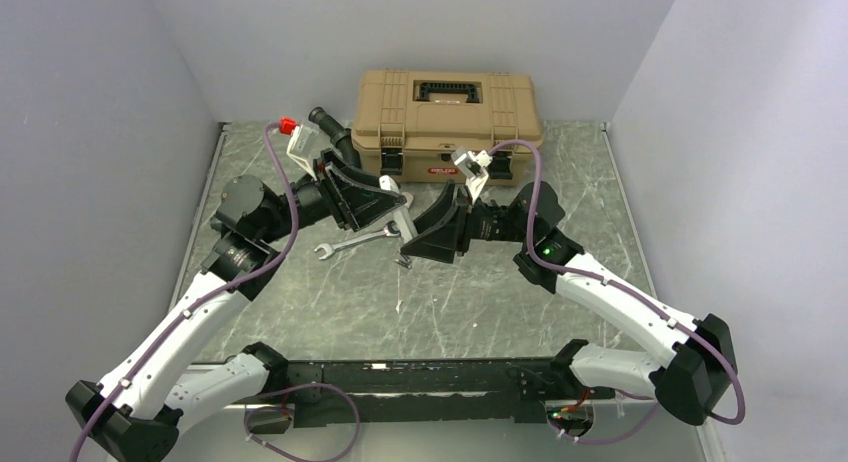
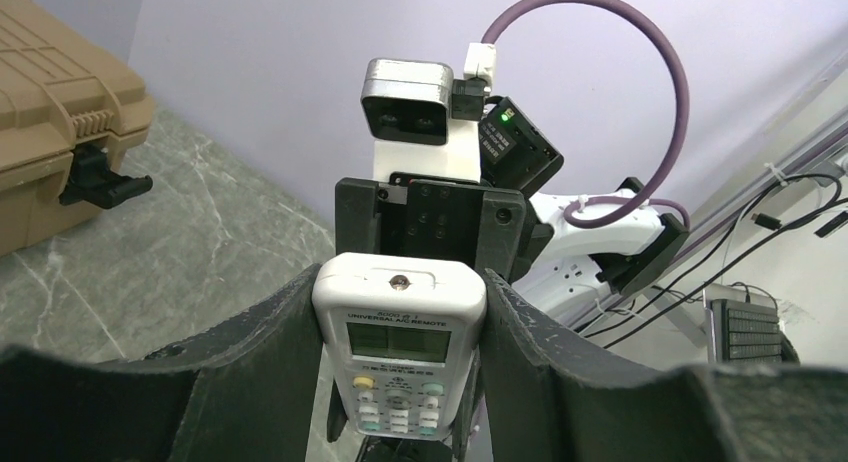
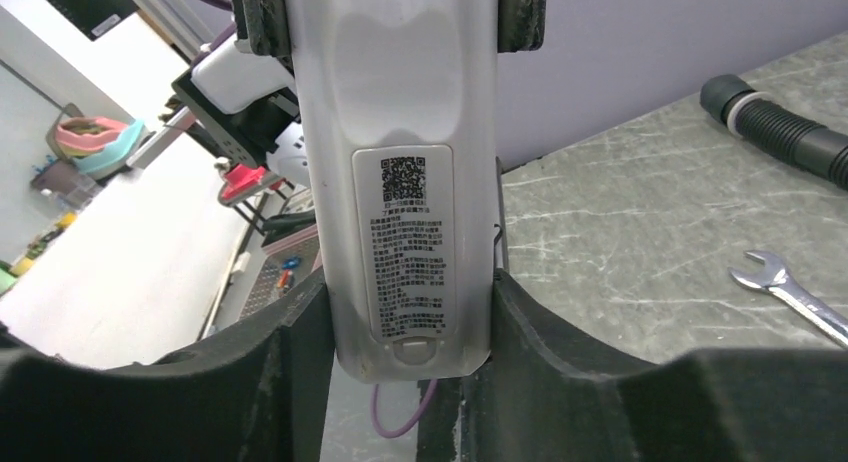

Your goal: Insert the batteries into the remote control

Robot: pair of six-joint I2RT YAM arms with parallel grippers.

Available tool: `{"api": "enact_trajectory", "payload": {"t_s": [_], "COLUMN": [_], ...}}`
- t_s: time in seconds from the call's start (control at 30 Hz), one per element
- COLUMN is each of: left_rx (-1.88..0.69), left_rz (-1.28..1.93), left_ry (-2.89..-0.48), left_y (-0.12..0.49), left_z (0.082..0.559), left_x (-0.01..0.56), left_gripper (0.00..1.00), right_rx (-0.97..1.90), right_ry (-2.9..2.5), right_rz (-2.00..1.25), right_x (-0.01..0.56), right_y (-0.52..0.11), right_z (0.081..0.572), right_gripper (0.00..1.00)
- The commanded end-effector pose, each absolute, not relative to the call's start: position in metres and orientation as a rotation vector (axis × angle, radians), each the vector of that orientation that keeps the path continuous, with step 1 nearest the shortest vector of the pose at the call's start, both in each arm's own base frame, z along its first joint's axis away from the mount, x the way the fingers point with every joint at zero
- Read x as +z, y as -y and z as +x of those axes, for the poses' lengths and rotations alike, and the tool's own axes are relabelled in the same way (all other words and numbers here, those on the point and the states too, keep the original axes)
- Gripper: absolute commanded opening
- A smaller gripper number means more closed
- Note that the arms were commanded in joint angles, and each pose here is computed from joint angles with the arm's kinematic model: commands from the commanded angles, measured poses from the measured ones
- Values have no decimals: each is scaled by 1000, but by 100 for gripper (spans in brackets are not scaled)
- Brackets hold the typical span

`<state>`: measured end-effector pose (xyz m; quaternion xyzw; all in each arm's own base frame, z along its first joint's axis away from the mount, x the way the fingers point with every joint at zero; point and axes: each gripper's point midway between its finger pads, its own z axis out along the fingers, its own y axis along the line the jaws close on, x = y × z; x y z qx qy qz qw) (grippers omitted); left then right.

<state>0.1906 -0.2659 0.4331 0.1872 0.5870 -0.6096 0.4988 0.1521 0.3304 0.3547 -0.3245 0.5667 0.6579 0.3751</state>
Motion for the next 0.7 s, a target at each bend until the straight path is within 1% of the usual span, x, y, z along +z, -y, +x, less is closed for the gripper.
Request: {"api": "enact_trajectory", "payload": {"t_s": [0.0,0.03,0.07,0.1,0.13,0.17,0.2,0.23,0.27,0.4,0.5,0.67], "left_rx": [-1477,-1476,-1473,-1466,-1457,-1446,-1430,-1417,-1404,-1304,-1196,-1067], "left_rz": [468,463,456,445,434,421,398,381,366,254,143,-13], "left_ry": [-1333,-1336,-1343,-1356,-1370,-1388,-1407,-1426,-1440,-1515,-1663,-1801], "left_y": [262,262,262,262,261,261,260,260,259,248,239,226], "left_z": [185,186,187,189,192,195,199,202,205,222,239,260], "left_x": [455,454,453,451,449,447,445,442,441,437,414,394], "left_gripper": [0,4,11,20,34,55,81,97,99,99,99,99], "right_rx": [1682,1681,1679,1677,1674,1668,1653,1632,1604,1424,1304,1060], "right_ry": [-1346,-1345,-1344,-1345,-1346,-1353,-1363,-1379,-1393,-1463,-1511,-1618], "right_rz": [-858,-858,-856,-857,-860,-857,-846,-832,-812,-695,-626,-612], "right_x": [375,375,376,376,377,377,378,377,377,375,370,353], "right_y": [-327,-327,-327,-327,-327,-328,-328,-328,-328,-322,-318,-329], "right_z": [147,147,147,147,147,149,152,156,160,188,206,219], "right_gripper": [38,30,19,6,0,0,0,0,0,0,0,0]}}
